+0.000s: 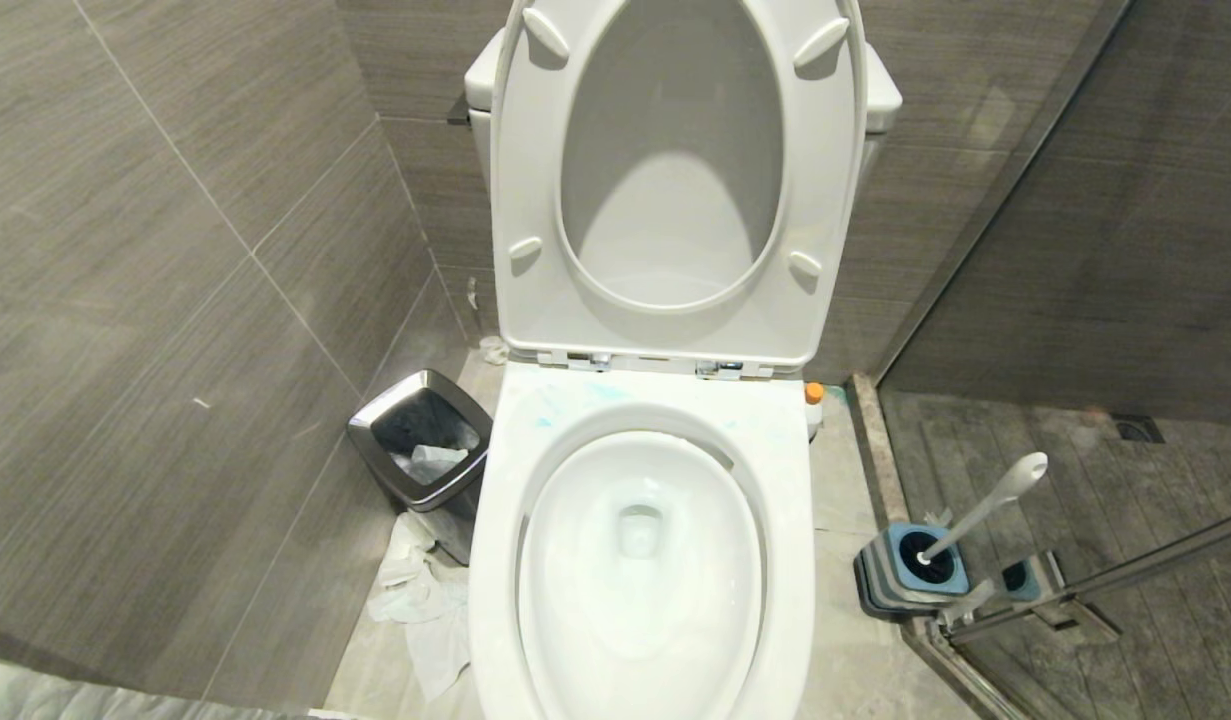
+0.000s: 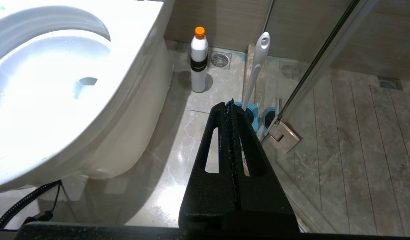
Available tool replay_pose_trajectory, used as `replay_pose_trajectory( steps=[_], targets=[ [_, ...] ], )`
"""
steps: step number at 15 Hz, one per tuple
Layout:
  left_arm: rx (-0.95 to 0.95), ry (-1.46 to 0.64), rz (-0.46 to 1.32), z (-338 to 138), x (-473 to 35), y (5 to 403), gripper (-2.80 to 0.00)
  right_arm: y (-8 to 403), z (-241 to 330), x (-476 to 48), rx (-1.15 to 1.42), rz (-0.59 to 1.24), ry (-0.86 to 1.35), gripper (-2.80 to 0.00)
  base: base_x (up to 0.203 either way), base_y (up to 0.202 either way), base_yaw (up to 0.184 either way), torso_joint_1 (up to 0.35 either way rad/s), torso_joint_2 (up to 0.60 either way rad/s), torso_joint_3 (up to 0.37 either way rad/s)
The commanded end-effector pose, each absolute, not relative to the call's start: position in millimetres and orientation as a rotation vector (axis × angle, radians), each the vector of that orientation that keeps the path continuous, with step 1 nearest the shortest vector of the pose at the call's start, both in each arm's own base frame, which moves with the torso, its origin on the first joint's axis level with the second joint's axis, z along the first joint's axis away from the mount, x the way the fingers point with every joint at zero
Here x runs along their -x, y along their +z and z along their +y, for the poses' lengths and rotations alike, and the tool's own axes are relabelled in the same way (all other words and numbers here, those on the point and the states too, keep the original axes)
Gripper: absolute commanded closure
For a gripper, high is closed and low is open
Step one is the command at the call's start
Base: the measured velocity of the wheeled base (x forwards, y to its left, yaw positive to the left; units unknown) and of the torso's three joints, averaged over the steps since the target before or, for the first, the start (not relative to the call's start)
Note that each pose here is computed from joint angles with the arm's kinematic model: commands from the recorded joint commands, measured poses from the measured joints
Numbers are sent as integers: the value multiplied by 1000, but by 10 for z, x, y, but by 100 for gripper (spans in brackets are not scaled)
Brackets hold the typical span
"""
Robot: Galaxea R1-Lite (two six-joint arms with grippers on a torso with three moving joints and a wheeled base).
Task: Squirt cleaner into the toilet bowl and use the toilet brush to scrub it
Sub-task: Pour in the cleaning agent
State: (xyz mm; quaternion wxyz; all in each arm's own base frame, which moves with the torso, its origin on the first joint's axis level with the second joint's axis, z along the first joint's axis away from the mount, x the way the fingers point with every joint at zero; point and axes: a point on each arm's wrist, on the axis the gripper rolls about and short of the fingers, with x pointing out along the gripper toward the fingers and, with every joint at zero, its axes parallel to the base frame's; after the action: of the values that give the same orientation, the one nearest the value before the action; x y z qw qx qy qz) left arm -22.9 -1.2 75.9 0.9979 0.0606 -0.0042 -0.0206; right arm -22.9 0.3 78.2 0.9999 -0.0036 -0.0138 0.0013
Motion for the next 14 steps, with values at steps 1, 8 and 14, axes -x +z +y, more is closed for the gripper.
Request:
replay_pose_trajectory(
  steps=[1,8,14],
  targets=[
    [-121,-42,1,-12,222,738,0,749,3,220,8,-17,3,0,0,0,0,0,0,0],
    [-120,-42,2,-12,222,737,0,749,3,220,8,-17,3,0,0,0,0,0,0,0],
    [-120,-43,0,-12,222,738,0,749,3,220,7,-17,3,0,0,0,0,0,0,0]
  ],
)
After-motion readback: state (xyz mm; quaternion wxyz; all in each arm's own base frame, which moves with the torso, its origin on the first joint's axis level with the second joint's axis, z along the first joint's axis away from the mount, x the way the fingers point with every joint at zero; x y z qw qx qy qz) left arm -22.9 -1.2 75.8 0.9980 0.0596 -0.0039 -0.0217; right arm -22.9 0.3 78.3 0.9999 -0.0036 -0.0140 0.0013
